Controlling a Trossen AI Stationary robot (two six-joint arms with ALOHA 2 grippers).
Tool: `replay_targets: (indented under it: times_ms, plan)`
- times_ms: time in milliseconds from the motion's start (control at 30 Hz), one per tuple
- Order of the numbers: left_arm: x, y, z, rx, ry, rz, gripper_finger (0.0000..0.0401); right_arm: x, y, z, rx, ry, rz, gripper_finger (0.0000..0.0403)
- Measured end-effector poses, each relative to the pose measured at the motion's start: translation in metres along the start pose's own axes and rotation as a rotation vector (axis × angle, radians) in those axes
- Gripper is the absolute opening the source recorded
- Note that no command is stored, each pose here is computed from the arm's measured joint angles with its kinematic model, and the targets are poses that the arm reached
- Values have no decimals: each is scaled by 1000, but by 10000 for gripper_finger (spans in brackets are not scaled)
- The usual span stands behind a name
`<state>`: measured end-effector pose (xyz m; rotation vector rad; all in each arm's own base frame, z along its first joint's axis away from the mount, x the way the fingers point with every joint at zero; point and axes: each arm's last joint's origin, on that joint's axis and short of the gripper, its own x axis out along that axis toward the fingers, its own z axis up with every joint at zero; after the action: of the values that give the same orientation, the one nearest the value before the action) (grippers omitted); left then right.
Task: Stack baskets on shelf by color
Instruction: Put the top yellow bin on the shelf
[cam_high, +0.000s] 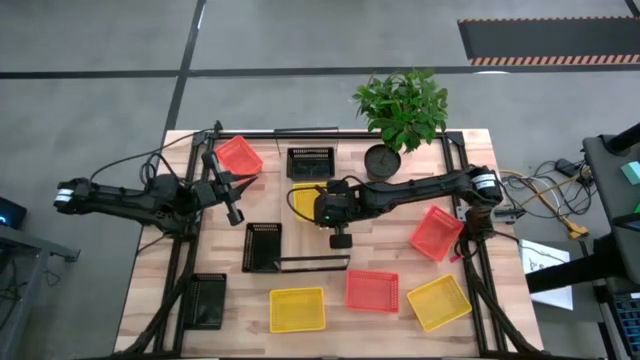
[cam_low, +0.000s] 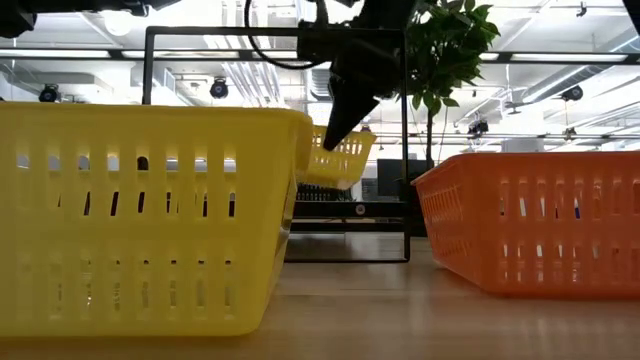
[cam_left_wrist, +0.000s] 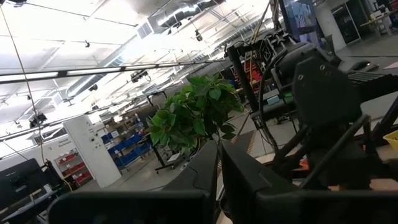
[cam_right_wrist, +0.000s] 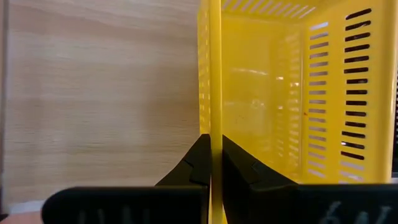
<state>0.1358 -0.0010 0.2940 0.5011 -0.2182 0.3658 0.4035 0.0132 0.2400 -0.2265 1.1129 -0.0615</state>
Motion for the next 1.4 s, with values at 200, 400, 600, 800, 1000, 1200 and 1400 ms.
replay_targets:
  times_ms: [200,400,600,800,1000,1200,1400]
  plan:
    - [0,0,0,0,-1,1,6,8,-5,-2,-21,21,-4,9]
    - [0,0,0,0,0,0,6,10,-9,-2,-25,26,-8,9]
    - [0,0,0,0,-1,1,6,12,-15,-4,1,31,-15,13]
    - [0,0,0,0,-2,1,6,12,-19,-4,14,32,-19,50]
    - [0,1,1,-1,-5,3,6,11,-20,-4,19,29,-20,83]
    - [0,1,1,-1,-5,3,6,-3,-22,4,70,-1,-19,99]
    - [0,0,1,-1,-4,3,6,-31,-26,9,66,84,-8,100]
